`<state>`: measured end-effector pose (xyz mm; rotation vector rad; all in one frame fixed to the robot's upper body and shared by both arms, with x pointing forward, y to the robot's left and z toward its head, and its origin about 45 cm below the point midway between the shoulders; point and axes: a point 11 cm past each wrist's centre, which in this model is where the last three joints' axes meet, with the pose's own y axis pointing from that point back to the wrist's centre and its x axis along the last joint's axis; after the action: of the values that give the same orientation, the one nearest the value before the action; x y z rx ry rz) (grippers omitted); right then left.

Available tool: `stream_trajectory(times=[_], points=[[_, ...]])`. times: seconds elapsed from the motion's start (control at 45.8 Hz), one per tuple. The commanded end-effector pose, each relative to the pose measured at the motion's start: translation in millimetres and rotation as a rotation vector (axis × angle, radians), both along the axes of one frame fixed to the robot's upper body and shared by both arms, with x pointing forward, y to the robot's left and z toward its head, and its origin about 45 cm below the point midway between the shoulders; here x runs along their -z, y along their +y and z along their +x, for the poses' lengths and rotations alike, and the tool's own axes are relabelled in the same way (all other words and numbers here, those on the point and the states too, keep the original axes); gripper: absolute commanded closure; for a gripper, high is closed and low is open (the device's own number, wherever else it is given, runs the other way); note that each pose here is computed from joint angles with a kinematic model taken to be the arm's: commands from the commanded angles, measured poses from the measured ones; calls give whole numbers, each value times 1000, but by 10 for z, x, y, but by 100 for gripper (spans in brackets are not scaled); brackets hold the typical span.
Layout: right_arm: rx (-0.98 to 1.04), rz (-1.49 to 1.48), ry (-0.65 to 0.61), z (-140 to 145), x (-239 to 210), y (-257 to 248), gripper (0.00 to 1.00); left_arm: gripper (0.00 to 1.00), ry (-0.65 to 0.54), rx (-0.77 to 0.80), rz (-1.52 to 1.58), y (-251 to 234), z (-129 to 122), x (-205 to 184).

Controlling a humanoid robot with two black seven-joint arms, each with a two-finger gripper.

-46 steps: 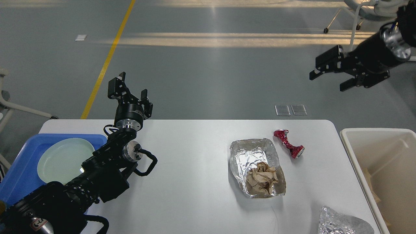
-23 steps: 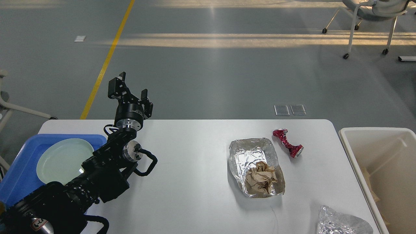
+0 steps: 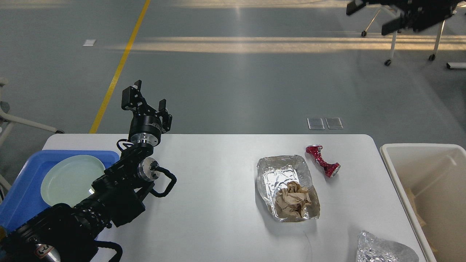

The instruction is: Tidy desktop

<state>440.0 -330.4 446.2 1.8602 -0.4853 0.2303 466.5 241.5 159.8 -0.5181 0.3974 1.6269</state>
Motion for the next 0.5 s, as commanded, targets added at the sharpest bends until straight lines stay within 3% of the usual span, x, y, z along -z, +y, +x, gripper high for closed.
stream_trajectory(times=[0.0, 0.197, 0.481], points=[[71, -28, 172, -147, 765, -331, 0, 1, 0, 0, 0, -2, -1, 1], [128, -10, 373, -478, 1647, -553, 0, 1, 0, 0, 0, -2, -1, 1], [172, 51, 515, -796, 2229, -562, 0, 1, 0, 0, 0, -2, -1, 1]])
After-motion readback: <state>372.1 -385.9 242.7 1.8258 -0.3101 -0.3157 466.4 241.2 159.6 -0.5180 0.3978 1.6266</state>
